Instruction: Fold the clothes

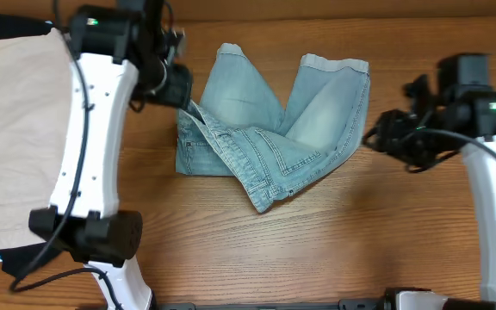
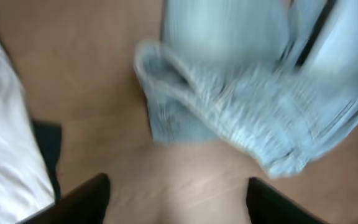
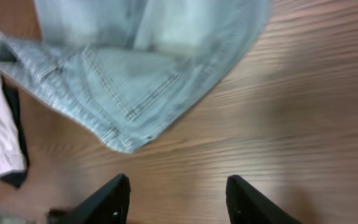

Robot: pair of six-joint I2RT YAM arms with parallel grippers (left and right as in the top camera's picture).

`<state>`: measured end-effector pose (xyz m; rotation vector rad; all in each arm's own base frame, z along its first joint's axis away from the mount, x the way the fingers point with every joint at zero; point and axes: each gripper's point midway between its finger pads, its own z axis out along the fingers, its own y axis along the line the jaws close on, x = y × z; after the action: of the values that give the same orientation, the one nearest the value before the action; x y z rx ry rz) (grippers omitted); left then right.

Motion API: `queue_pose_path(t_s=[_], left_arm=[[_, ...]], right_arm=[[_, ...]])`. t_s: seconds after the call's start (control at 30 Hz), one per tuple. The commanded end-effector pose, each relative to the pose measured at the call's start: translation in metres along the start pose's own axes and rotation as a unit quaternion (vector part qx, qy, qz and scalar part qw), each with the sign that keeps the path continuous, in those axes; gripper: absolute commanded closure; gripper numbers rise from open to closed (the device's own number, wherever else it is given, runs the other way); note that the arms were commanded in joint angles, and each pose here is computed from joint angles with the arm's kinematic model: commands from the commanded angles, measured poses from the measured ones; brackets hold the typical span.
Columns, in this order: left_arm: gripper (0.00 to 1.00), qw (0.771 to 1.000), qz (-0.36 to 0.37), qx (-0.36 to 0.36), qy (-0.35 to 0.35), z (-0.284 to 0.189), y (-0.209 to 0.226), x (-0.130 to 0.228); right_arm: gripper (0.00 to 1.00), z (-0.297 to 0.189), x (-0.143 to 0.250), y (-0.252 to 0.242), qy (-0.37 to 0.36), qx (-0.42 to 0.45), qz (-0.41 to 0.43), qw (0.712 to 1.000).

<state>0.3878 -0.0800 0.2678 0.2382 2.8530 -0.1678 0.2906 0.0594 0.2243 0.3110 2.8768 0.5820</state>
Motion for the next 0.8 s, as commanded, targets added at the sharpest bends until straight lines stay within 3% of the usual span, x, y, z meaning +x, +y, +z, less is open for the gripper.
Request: queue_pose_path(t_s=[0.0,0.13,0.27,0.43,0.5,0.77], left_arm=[[0.00,0.990,-0.008,-0.005,-0.139,-0.077,0.002,-0.029],[0.00,0.970,-0.015,-0.012,-0.242,-0.133,0.006,-0.046],[0.00,0.956,-0.023,-0.016,-0.293,-0.161,0.011,-0.051],[0.00,0.958,-0.024,-0.017,-0.286,-0.157,0.013,-0.050],[0.00,0.960,-0.026,-0.022,-0.279,-0.154,0.014,-0.049],[0.00,0.962,-0.032,-0.040,-0.269,-0.150,0.021,-0.046]], right_arm=[[0.47,0.032,0.023,0.024,0.039,-0.011,0.019,0.999],[0.46,0.077,0.052,0.048,0.072,-0.013,0.031,0.997],[0.43,0.118,0.080,0.072,0.082,-0.017,0.048,0.995],[0.32,0.155,0.107,0.073,0.052,0.031,0.097,0.993],[0.23,0.166,0.114,0.070,0.030,0.050,0.120,0.991],[0.29,0.203,0.111,0.083,-0.002,0.002,0.110,0.994]])
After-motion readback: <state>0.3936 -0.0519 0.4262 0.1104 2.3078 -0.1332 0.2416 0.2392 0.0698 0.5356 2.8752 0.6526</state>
